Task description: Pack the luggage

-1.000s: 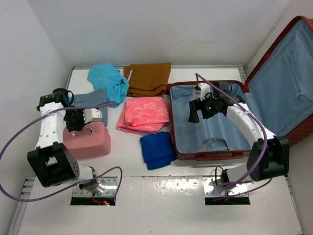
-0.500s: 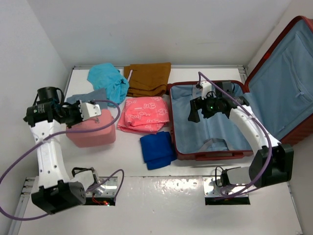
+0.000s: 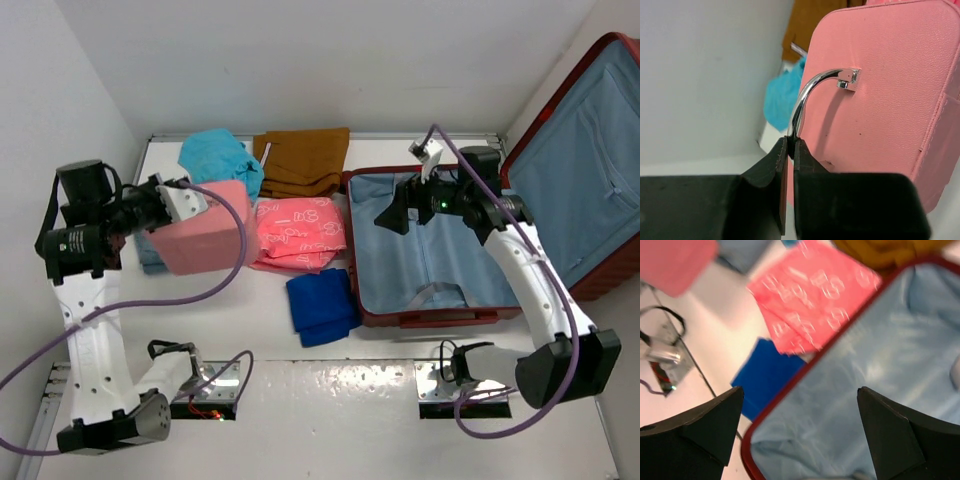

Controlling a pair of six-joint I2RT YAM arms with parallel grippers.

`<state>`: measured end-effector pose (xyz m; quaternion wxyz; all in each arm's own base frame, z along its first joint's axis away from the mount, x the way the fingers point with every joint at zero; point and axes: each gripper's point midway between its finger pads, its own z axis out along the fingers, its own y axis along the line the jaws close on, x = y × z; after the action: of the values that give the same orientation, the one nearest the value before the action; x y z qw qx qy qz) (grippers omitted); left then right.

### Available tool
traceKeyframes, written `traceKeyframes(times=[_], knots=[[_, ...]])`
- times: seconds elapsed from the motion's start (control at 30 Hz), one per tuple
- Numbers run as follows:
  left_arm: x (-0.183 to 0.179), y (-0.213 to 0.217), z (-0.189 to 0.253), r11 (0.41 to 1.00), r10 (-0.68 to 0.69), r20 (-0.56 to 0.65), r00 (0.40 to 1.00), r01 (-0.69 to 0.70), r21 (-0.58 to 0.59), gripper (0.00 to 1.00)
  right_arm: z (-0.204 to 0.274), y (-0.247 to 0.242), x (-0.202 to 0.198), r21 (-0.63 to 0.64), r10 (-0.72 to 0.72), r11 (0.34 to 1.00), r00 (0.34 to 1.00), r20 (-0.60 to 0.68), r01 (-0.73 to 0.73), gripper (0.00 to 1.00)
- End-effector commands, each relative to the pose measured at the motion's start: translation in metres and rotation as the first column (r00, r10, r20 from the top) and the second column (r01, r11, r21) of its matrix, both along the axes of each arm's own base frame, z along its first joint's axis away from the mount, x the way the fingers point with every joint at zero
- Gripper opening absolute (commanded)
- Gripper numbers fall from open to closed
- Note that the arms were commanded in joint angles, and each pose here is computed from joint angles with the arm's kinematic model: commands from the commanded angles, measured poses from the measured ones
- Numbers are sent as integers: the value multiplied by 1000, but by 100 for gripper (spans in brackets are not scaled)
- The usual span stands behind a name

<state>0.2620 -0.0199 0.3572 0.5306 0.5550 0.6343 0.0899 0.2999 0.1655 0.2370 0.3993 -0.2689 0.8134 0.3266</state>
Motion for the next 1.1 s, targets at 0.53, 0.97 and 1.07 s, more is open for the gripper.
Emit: traceKeyframes(times=[0.53, 0.97, 1.07], knots=[[41, -132, 78, 921, -365, 211, 907, 384, -56, 0, 175, 178, 9, 312, 344, 863, 914, 216, -398, 90], [35, -175, 88, 887, -431, 251, 867, 458, -56, 0, 136, 208, -10, 296, 449, 836, 886, 115, -462, 78], [37, -177, 86, 892, -422, 248, 872, 448, -59, 0, 125, 211, -7, 282, 459, 838, 883, 98, -467, 68]])
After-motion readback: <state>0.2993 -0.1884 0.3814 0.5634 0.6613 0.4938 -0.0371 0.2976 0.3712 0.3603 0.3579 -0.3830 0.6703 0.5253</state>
